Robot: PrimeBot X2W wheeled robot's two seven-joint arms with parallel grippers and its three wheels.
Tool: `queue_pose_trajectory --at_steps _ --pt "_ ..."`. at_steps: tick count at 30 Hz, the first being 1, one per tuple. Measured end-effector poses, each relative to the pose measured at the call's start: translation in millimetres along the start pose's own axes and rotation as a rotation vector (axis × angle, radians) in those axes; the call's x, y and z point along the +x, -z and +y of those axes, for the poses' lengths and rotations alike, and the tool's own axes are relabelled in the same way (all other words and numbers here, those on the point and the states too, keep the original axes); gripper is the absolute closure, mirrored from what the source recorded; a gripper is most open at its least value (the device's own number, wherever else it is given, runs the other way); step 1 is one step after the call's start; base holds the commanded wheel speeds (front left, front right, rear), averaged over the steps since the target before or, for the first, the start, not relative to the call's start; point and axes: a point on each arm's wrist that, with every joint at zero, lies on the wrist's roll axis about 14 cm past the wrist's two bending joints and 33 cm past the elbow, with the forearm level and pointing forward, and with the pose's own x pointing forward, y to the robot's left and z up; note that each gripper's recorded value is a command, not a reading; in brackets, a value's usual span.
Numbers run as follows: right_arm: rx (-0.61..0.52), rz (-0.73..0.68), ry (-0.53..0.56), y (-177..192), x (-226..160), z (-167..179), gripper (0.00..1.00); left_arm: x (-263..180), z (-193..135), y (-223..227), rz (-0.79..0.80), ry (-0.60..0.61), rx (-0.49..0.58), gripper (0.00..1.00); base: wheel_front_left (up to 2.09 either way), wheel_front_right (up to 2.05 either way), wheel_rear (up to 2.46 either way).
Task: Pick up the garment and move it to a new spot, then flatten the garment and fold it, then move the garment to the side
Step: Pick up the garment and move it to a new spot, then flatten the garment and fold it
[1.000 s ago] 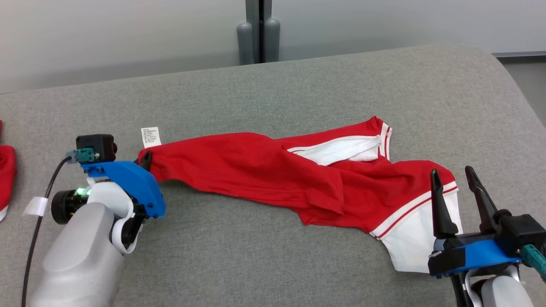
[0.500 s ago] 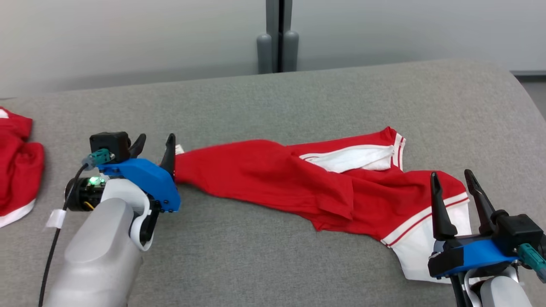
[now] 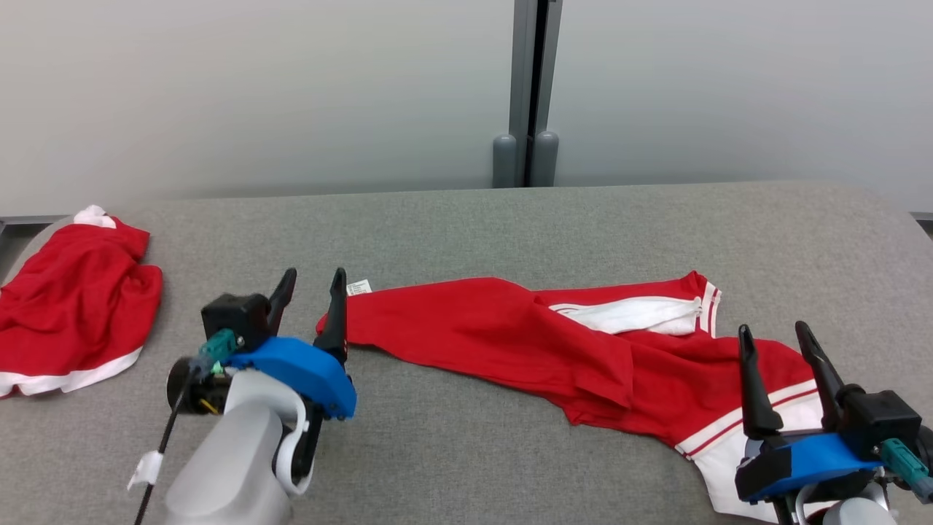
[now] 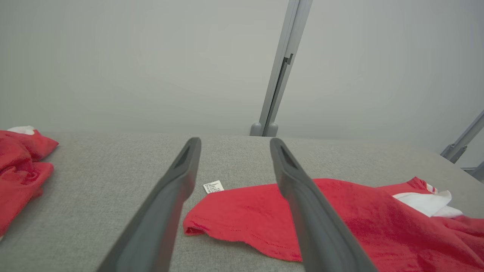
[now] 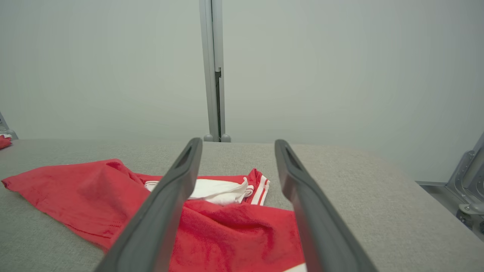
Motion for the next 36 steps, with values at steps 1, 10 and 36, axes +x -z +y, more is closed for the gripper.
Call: queue_pose_trajectory --at_steps 1,10,36 --pt "0.002 -0.001 -0.005 -0.4 -1.1 1.9 0.00 -5.7 0.7 4.1 0.002 -0.013 -0.008 0.00 0.00 0.00 0.00" --pt "0.038 0.057 -0.040 18.6 -18.8 15.6 0.00 -52.2 2.8 24.3 -0.024 -0.095 0.004 0.00 0.00 0.00 0.00" --pt "0.052 0.119 -0.038 37.9 -30.3 16.4 0.00 -81.4 -1.4 44.0 -0.008 -0.127 0.003 0.00 0.00 0.00 0.00"
